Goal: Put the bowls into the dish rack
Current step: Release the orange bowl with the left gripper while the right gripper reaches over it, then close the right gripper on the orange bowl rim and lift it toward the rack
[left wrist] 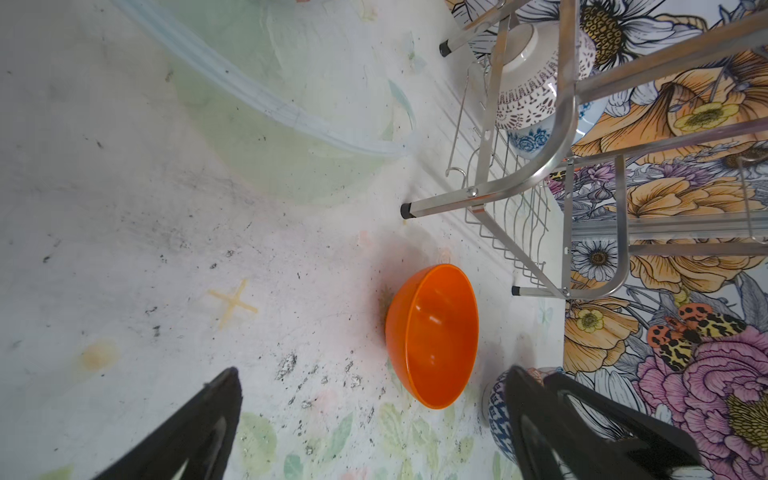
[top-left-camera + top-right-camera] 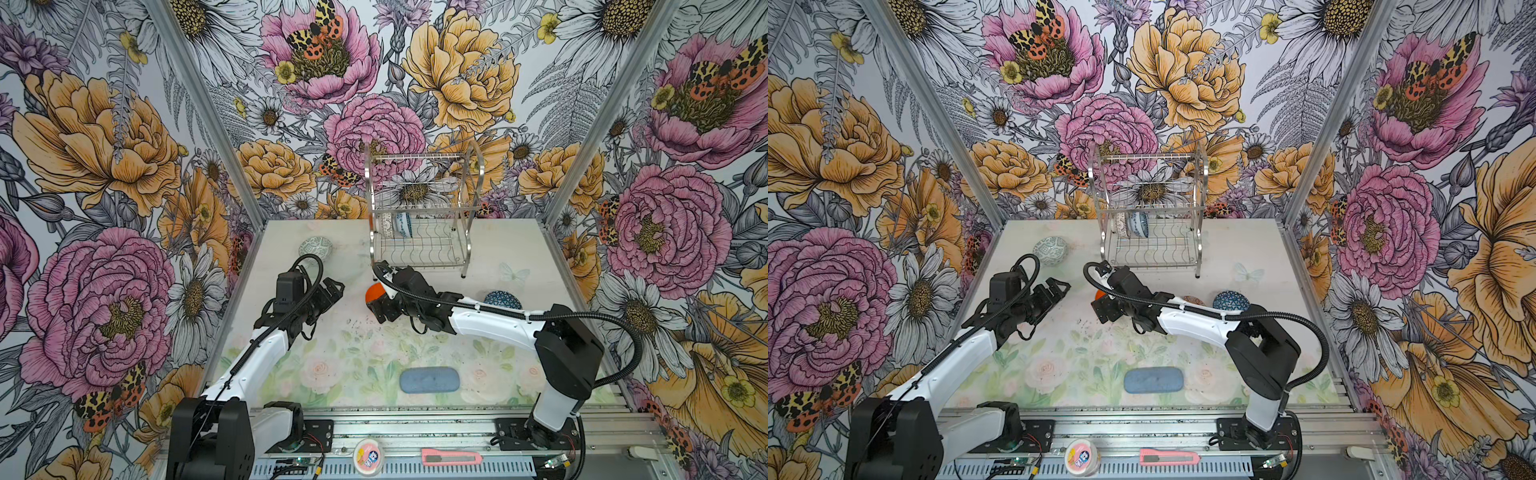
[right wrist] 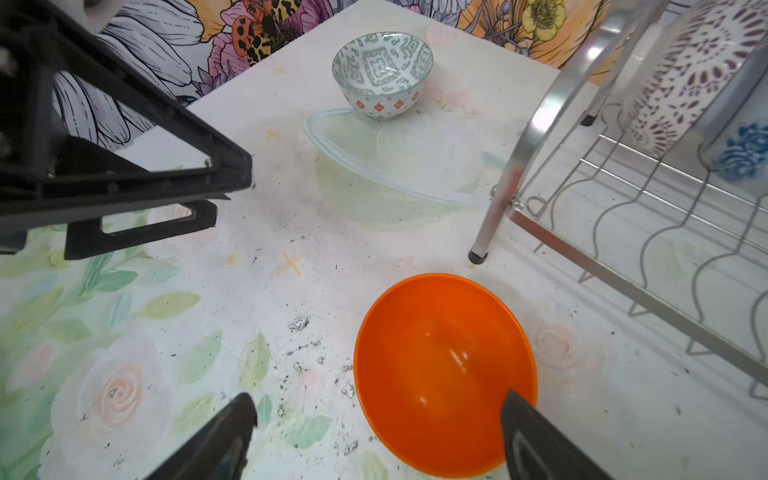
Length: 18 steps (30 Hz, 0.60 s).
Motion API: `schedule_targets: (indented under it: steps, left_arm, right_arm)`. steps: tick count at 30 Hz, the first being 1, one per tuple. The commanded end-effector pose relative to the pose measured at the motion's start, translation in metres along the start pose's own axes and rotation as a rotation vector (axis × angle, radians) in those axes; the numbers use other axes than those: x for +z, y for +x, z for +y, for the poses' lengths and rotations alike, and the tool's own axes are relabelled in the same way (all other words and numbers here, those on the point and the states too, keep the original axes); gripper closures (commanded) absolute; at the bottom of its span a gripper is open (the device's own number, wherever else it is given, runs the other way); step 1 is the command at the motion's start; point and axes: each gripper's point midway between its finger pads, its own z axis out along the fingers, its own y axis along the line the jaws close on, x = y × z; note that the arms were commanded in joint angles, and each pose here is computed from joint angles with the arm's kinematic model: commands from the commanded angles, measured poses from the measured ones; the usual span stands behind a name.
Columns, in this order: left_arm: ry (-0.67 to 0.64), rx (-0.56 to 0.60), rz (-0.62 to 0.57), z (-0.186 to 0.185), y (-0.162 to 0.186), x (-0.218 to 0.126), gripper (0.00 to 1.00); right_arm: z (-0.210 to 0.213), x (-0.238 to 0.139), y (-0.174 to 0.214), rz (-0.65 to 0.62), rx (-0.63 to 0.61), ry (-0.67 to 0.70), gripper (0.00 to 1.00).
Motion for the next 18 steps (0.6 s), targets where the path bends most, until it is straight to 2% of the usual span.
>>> schedule_targets:
  steps: [1, 9, 18]
  left_arm:
    - [0.092, -0.046, -0.005, -0.008, -0.004, -0.005, 0.01]
    - [0.057, -0.043, -0.007, 0.003, -0.004, -0.006, 0.01]
    - [0.053, -0.040, -0.005, 0.004, -0.005, -0.006, 0.01]
  right_arm:
    - [-0.001, 0.015, 0.002, 0.036, -0.043, 0.026, 0.09]
    - [0.003, 0.050, 0.020, 0.133, -0.097, 0.032, 0.21]
    - [0.008, 0.070, 0.030, 0.183, -0.126, 0.046, 0.38]
